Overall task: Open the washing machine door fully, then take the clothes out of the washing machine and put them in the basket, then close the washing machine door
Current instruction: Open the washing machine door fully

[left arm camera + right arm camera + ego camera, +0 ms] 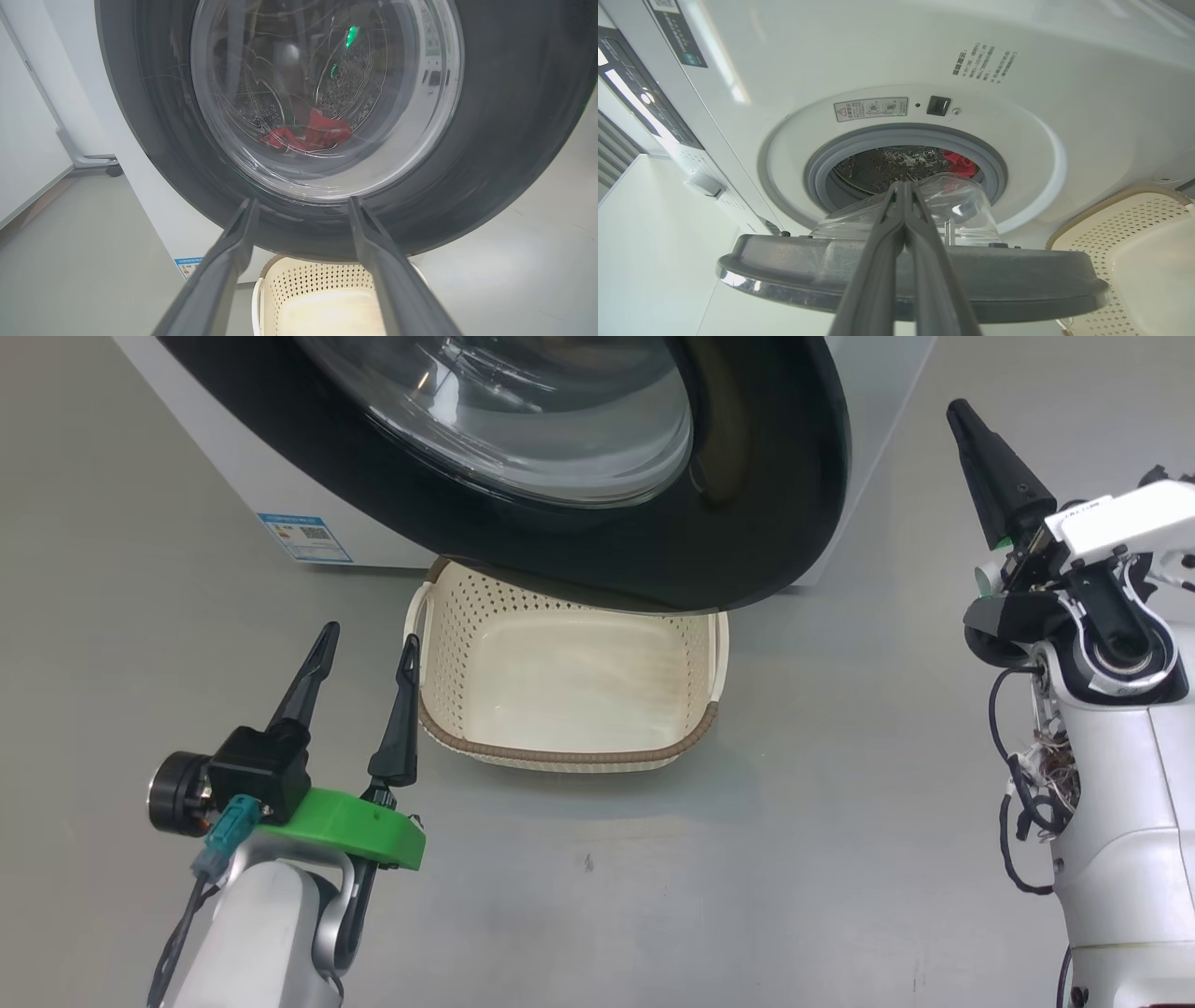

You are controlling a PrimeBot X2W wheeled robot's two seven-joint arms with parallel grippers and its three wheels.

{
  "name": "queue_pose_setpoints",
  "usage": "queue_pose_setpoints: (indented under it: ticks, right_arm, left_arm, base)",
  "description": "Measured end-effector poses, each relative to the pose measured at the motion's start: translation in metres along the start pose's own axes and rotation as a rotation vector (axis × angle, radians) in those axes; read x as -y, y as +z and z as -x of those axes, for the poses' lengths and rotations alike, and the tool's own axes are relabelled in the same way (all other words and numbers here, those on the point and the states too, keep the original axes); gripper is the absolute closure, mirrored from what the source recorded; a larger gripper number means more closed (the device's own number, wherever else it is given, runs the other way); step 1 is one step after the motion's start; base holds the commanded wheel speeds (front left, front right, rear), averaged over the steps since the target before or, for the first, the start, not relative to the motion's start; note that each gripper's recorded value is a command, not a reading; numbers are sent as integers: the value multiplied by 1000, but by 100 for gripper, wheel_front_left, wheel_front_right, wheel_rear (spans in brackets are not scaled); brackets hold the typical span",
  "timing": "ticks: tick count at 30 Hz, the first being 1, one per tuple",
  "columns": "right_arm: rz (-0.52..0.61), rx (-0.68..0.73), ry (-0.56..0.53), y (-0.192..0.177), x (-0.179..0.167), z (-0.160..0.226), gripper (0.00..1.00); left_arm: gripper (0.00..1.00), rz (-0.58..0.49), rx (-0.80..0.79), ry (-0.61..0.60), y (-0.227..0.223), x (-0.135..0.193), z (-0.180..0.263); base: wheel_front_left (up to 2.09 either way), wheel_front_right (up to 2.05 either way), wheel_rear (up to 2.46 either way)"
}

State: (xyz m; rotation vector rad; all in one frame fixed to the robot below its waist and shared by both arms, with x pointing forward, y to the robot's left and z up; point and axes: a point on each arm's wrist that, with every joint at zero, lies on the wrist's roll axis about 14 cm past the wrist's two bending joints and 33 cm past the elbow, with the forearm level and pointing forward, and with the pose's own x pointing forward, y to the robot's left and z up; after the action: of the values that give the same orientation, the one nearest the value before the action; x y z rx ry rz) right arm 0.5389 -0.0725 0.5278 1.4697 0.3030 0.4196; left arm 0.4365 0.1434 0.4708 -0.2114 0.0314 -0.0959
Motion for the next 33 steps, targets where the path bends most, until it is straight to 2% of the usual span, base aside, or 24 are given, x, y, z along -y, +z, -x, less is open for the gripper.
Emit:
queue_pose_setpoints:
  ticks: [15,33]
  right_arm:
    - [-28,-333,-75,-52,19,-33,100]
    - [-46,-471,-90,-67,20,-24,100]
  left_arm:
    - [0,-3,-11,61,-3,-21,0]
    - [0,-7,-1,70,1,-22,0]
  base:
    - [0,0,0]
    - [0,0,0]
